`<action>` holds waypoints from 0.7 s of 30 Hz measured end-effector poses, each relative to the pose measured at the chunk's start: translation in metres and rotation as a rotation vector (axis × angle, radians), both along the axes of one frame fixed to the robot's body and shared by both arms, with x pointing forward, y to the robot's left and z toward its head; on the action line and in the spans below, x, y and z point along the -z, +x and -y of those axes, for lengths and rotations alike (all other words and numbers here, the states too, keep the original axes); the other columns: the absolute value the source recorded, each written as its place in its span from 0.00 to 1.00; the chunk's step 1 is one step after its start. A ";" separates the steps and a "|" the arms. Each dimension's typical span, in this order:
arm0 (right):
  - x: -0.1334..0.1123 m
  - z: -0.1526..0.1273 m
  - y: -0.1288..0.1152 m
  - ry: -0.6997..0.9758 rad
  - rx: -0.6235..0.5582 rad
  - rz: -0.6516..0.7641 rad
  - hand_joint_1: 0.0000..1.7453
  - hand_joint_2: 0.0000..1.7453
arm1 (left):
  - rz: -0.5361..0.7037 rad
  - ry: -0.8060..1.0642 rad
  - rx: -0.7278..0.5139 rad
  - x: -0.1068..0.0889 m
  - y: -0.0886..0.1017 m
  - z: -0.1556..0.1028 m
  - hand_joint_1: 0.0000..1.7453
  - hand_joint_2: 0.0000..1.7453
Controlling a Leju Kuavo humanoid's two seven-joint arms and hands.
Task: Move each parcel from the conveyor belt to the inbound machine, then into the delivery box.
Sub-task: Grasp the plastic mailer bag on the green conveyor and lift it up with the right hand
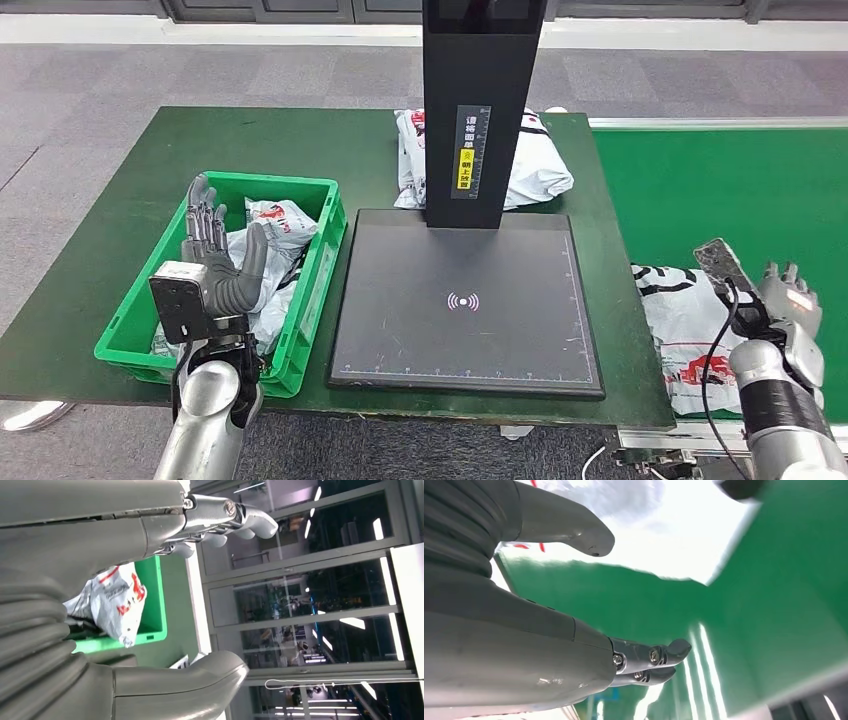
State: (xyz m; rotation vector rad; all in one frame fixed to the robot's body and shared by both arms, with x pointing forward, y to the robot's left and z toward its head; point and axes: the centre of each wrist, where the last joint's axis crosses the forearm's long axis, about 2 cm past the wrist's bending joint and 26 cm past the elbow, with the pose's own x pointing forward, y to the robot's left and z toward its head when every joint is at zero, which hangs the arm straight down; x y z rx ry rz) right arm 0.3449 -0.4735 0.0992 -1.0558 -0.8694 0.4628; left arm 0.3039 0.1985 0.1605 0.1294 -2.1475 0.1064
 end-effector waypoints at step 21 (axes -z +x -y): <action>0.032 0.017 -0.017 0.076 0.017 -0.402 0.00 1.00 | -0.071 -0.022 0.064 0.009 -0.004 0.014 0.00 1.00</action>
